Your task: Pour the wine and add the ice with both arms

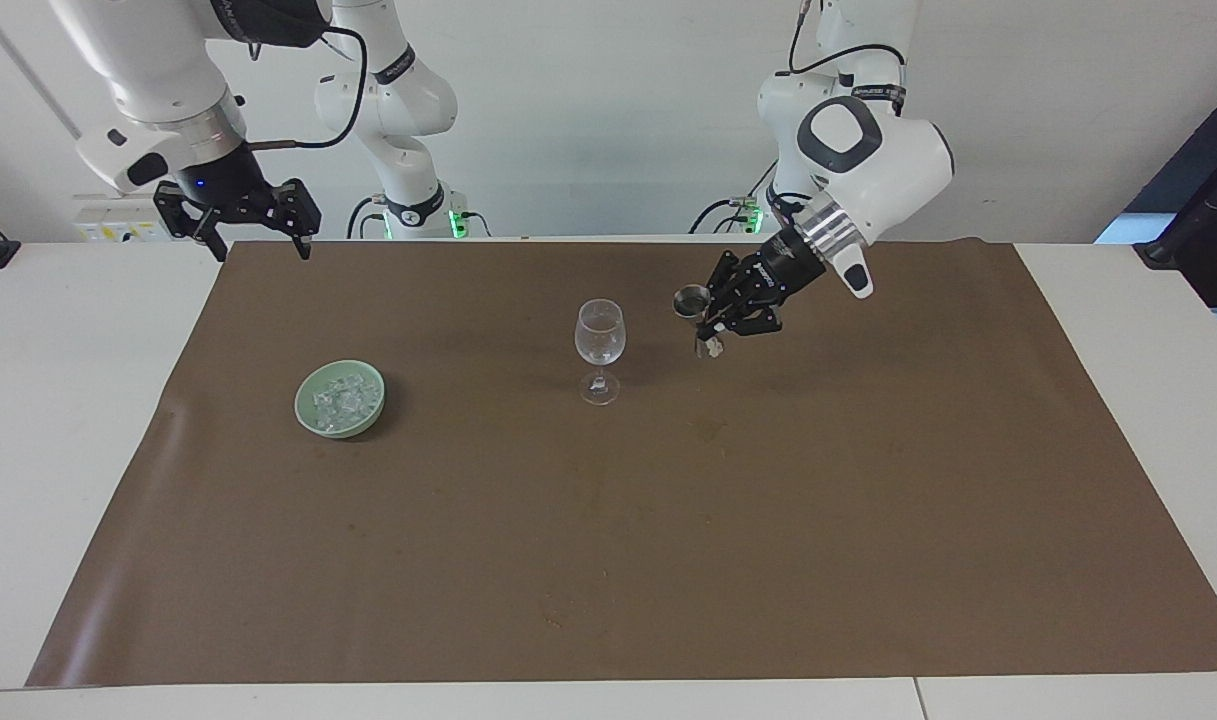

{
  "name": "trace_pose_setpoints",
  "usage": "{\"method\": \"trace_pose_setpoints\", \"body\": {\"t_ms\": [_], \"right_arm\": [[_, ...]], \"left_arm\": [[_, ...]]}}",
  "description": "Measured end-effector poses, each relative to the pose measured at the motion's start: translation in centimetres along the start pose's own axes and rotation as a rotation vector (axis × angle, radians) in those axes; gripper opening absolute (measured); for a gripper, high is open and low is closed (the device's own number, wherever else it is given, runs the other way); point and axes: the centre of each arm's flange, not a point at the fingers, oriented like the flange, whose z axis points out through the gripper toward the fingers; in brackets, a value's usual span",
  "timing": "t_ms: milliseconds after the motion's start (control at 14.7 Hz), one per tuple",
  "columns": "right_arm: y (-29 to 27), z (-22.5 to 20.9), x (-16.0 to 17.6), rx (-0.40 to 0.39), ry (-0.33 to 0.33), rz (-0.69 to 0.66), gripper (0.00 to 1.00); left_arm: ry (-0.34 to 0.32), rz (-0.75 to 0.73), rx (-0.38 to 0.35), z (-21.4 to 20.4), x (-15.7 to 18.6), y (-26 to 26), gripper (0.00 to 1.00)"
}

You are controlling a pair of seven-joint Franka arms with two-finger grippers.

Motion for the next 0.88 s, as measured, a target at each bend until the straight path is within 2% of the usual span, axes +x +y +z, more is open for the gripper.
{"method": "trace_pose_setpoints", "body": {"t_ms": [136,476,883], "right_arm": [[-0.2,1.1,0.0,0.005,0.005,-0.002,1.0],[0.1,5.8,-0.1,0.076,0.049,0.023,1.0],[-0.4,13.6,-0.3,0.077,0.065,0.029,1.0]], "left_arm": [[0.04,0.063,0.026,1.0,-0.9,-1.0,0.21],[0.122,0.183,0.063,2.3,-2.0,-2.5,0.21],[0.267,0.25,0.069,3.7,-4.4,-3.2,0.21]]}}
